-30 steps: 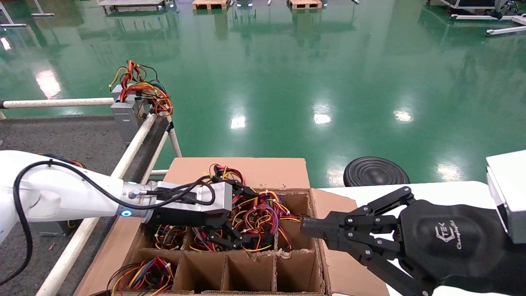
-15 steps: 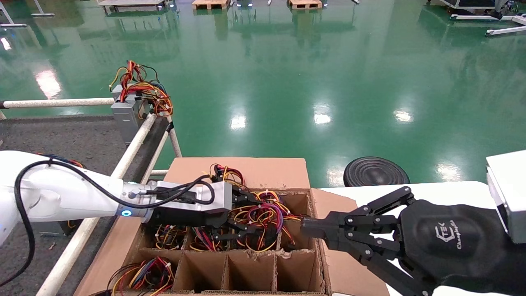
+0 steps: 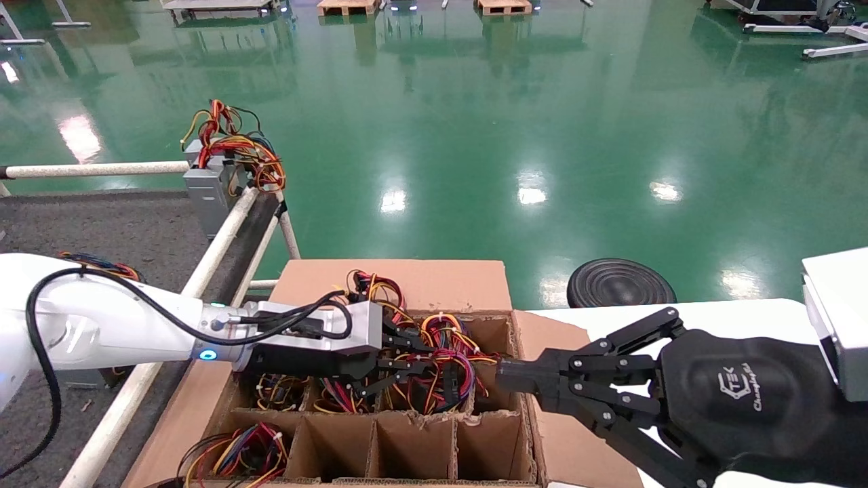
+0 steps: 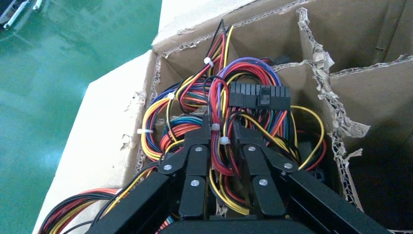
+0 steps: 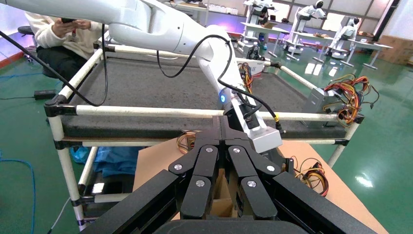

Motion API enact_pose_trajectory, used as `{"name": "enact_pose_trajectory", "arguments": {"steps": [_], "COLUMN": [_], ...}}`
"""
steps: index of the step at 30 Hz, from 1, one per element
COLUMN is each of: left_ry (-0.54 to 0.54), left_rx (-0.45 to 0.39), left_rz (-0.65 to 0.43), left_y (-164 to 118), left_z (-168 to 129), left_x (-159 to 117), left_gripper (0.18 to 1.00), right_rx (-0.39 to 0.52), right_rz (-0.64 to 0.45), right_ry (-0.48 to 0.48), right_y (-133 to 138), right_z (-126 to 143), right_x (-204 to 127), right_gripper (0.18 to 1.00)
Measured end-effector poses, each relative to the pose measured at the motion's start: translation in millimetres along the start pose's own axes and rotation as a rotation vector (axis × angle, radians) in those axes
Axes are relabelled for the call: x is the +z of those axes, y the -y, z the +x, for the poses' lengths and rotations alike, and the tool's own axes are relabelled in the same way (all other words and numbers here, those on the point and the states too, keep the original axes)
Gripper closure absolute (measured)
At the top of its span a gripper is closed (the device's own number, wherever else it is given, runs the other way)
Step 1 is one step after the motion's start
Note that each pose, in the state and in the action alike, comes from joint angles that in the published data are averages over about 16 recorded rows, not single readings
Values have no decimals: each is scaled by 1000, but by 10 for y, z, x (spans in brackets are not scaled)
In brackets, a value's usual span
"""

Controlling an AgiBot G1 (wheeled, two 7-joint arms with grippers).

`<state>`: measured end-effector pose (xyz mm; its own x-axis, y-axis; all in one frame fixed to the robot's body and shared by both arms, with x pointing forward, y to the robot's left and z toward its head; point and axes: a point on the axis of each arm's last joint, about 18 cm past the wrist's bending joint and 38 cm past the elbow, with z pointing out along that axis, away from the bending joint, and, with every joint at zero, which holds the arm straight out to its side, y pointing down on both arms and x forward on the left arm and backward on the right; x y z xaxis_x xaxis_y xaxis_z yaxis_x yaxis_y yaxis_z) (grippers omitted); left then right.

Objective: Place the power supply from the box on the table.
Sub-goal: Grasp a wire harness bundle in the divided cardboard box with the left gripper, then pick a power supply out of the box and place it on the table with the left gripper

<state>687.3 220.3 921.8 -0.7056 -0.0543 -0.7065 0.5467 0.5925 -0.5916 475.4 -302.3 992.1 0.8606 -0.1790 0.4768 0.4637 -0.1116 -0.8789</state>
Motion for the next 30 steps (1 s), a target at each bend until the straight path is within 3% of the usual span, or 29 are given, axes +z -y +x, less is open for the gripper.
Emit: {"name": "enact_pose_trajectory", "arguments": {"steps": [4, 17, 30], "left_ry": [-1, 12, 75], "left_rx": [-3, 6, 115], "left_rz": [5, 33, 103], "left_y": [-1, 65, 413], "left_z": [8, -42, -345], "left_x": [-1, -40, -231], "left_gripper": [862, 918, 950], "right_rx": [0, 0, 0], "right_rz": [0, 0, 0], "right_ry": [0, 0, 0], "right_y": [0, 0, 0], "right_z": [0, 0, 0], "right_x": [0, 0, 0], "right_gripper": [985, 985, 985]}}
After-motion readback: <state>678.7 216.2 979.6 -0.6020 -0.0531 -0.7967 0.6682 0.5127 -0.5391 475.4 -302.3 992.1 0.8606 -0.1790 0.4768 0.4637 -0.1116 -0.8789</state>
